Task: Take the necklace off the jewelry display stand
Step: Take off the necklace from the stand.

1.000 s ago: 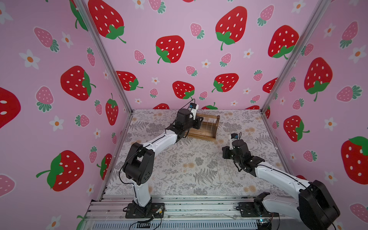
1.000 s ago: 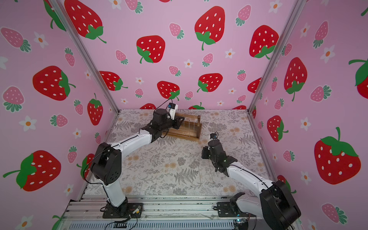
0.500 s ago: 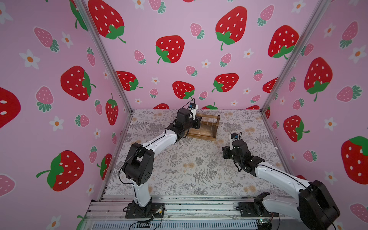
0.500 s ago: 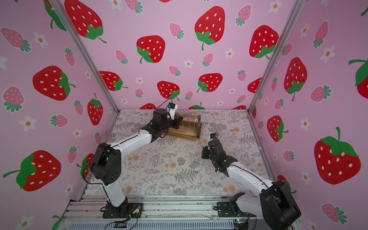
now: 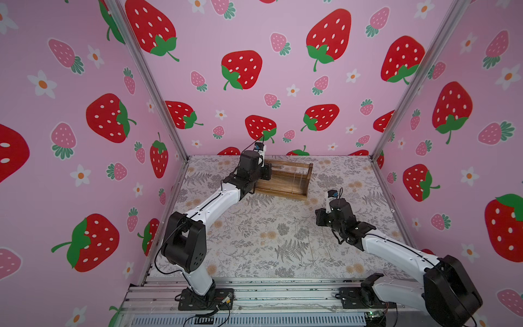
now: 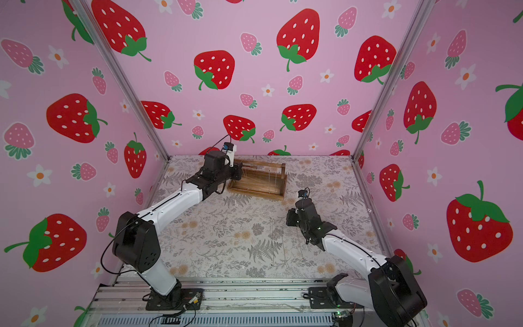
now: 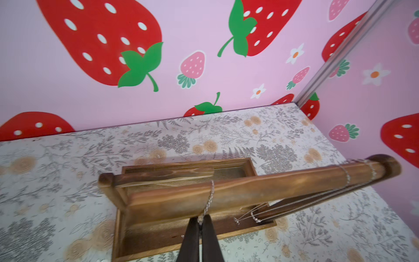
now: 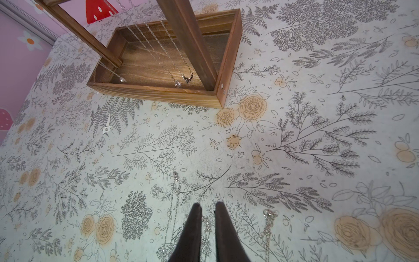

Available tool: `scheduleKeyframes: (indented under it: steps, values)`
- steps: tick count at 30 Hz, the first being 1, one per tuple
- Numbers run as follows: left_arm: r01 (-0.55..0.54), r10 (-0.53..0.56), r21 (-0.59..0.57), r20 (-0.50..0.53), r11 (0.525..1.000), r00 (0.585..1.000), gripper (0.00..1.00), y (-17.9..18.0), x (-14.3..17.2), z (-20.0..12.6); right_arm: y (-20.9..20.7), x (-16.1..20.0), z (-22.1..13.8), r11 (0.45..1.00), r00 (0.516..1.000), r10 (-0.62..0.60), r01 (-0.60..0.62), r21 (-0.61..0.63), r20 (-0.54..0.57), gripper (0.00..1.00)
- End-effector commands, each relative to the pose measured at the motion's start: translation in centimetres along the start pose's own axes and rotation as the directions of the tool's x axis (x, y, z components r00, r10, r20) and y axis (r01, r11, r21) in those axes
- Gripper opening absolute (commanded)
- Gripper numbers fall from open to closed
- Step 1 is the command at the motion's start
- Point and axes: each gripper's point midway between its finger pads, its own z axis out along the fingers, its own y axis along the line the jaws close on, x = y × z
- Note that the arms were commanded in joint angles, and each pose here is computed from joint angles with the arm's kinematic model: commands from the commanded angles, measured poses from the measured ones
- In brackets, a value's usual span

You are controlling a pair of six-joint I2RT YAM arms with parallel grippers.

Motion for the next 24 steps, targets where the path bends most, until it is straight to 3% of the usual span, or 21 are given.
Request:
scheduleKeyframes:
  steps: [1,8,16,20,24]
  values:
    - [-0.018,0.018,-0.128,0.001,0.992,1.000,0.00,2.5,-1.0,-1.6,0.0,0.2,0.2,1.000,1.000,0.005,-0.005,-0.001,-0.018,0.15]
    - [0.010,-0.012,-0.212,-0.010,0.977,1.000,0.00,5.2,-0.7,-2.6,0.1,0.3,0.2,1.000,1.000,0.007,-0.008,-0.006,-0.022,0.15]
    - [0.040,-0.041,-0.187,-0.002,0.981,0.999,0.00,4.6,-0.7,-6.5,0.2,0.6,0.1,1.000,1.000,0.010,-0.011,-0.016,-0.030,0.15]
    - [0.052,-0.053,-0.130,-0.006,0.990,0.999,0.00,2.7,-0.5,-10.2,0.3,0.6,-0.1,0.999,0.999,0.015,-0.016,-0.029,-0.030,0.15]
    - [0.053,-0.052,0.044,-0.029,0.998,0.998,0.00,-1.4,-0.2,-14.1,0.2,0.6,-0.1,1.000,0.999,0.014,-0.015,-0.024,-0.029,0.15]
